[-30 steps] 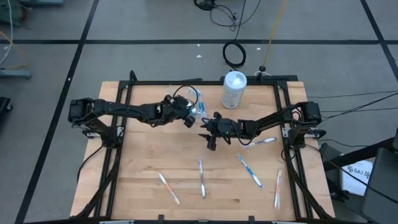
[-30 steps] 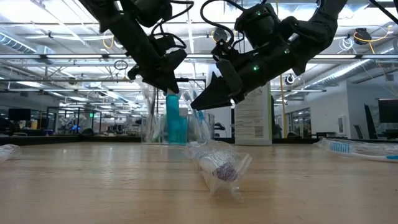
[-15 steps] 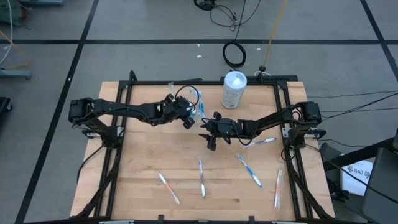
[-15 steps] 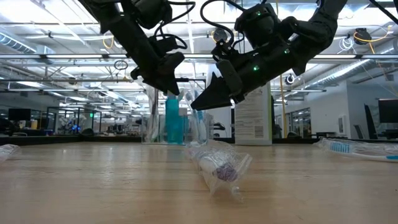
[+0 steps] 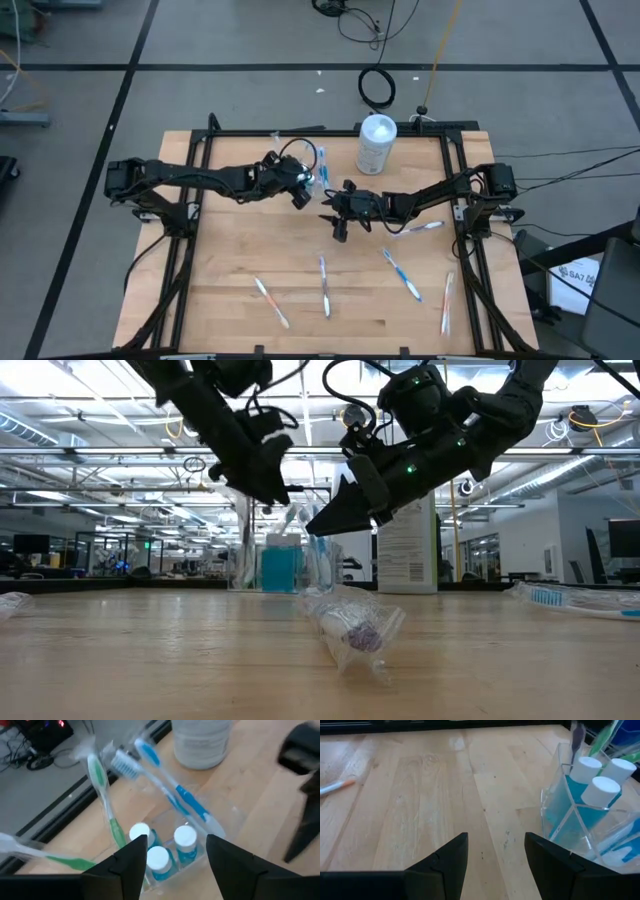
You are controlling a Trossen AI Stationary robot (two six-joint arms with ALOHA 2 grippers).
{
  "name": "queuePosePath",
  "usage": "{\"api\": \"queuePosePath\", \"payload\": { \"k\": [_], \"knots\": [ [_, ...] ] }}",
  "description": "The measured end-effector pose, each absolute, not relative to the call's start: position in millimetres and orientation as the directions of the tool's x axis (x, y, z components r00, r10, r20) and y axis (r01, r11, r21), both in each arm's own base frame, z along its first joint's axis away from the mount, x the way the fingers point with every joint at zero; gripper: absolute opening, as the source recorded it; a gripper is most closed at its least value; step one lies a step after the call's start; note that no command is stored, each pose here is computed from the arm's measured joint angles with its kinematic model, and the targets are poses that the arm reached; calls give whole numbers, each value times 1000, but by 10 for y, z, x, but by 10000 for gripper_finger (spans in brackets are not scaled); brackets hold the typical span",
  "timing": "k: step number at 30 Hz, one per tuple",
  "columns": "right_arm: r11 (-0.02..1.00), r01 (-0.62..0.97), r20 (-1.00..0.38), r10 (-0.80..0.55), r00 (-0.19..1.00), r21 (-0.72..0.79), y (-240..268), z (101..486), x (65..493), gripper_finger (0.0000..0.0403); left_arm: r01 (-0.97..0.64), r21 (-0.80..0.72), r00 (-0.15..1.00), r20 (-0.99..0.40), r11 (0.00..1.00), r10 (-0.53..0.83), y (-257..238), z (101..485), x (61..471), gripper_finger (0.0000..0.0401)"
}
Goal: Pick & Place toothbrushing station
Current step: Put the right purple toothbrush in the right compartment of the transparent organizer
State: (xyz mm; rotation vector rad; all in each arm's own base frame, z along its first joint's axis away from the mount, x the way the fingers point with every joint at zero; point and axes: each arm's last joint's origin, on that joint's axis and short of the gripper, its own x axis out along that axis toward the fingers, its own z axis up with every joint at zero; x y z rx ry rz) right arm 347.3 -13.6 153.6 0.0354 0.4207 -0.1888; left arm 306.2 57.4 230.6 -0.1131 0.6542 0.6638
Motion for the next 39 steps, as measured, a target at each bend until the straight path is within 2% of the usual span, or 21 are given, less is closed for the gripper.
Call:
{"api": "queuePosePath", "payload": {
  "k": [6, 11, 18, 22, 24, 29, 32, 39],
  "knots": [
    [990, 144, -415, -129, 901, 6, -34, 1570, 3462, 187, -572, 77, 675, -521, 817, 522, 468, 2613, 2928, 187],
    [996, 90, -431, -80, 899, 3, 168, 1692, 3395, 187, -518, 29, 751, -463, 855, 470, 354, 2861, 2779, 184],
    [977, 194, -672, -202, 712, -87, 372, 1902, 2900, 187, -439, 81, 789, -443, 895, 427, 195, 2997, 2649, 184],
    [967, 208, -758, -244, 606, -145, 401, 2050, 2567, 187, -414, 104, 776, -479, 904, 410, 139, 2952, 2639, 184],
    [964, 223, -807, -243, 538, -142, 396, 2095, 2398, 187, -407, 111, 769, -494, 907, 406, 124, 2932, 2638, 184],
    [967, 246, -940, -139, 310, -62, 405, 2118, 2019, 187, -402, 126, 750, -523, 907, 406, 123, 2876, 2650, 184],
    [962, 254, -964, -155, 214, -98, 415, 2049, 1890, 187, -407, 125, 752, -517, 905, 410, 128, 2887, 2651, 184],
    [986, 131, -971, -133, 197, -108, 416, 1696, 1787, 187, -406, 129, 763, -497, 905, 413, 139, 2906, 2666, 184]
  ]
}}
